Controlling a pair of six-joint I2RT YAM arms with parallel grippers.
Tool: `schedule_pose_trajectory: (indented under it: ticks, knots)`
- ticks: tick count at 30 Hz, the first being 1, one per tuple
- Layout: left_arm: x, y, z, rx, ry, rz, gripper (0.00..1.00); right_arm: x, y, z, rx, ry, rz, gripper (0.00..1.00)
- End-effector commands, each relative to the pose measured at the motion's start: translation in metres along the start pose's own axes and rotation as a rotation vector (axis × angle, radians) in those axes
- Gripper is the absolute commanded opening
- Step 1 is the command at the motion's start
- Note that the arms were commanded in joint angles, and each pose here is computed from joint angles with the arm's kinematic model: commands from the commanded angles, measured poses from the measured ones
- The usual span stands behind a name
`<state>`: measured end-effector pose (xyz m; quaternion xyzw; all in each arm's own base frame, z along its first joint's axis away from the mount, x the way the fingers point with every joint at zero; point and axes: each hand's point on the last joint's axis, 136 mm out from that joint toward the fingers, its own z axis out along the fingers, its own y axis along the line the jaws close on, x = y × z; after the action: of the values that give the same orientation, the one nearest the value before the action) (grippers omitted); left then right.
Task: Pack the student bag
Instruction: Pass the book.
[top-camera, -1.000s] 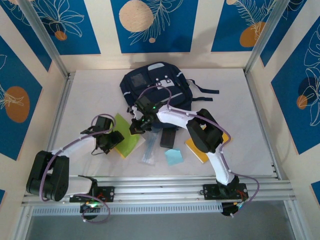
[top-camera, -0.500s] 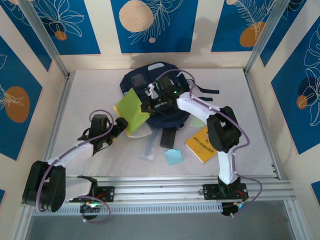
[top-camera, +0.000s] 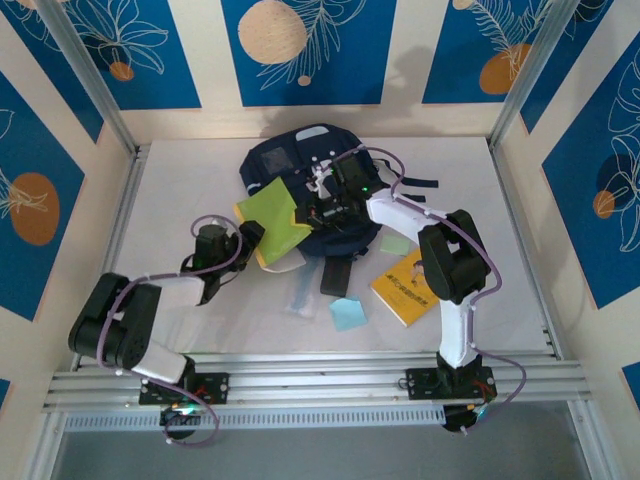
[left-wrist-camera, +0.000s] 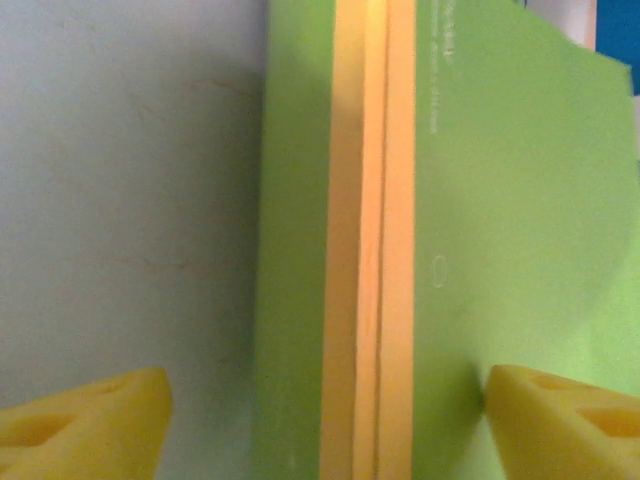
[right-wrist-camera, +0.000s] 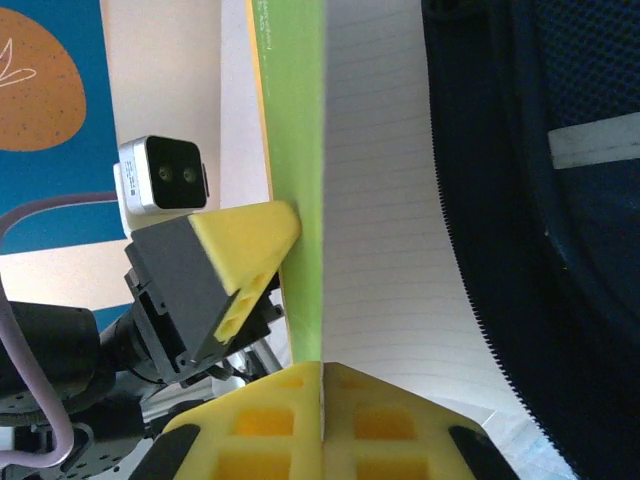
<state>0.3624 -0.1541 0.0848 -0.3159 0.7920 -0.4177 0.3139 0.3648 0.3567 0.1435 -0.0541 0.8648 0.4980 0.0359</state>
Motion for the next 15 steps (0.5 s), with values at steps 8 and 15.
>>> schedule_pose_trajectory:
  ticks: [8,15]
  knots:
    - [-0.013,-0.044,-0.002,0.146,-0.055,0.015,0.13,0.005,0.005,-0.019,-0.054,-0.013,0.025,0.08]
    - [-0.042,-0.067,-0.030,0.047,-0.102,0.101,0.06,0.012,-0.003,-0.041,0.075,-0.093,0.011,0.91]
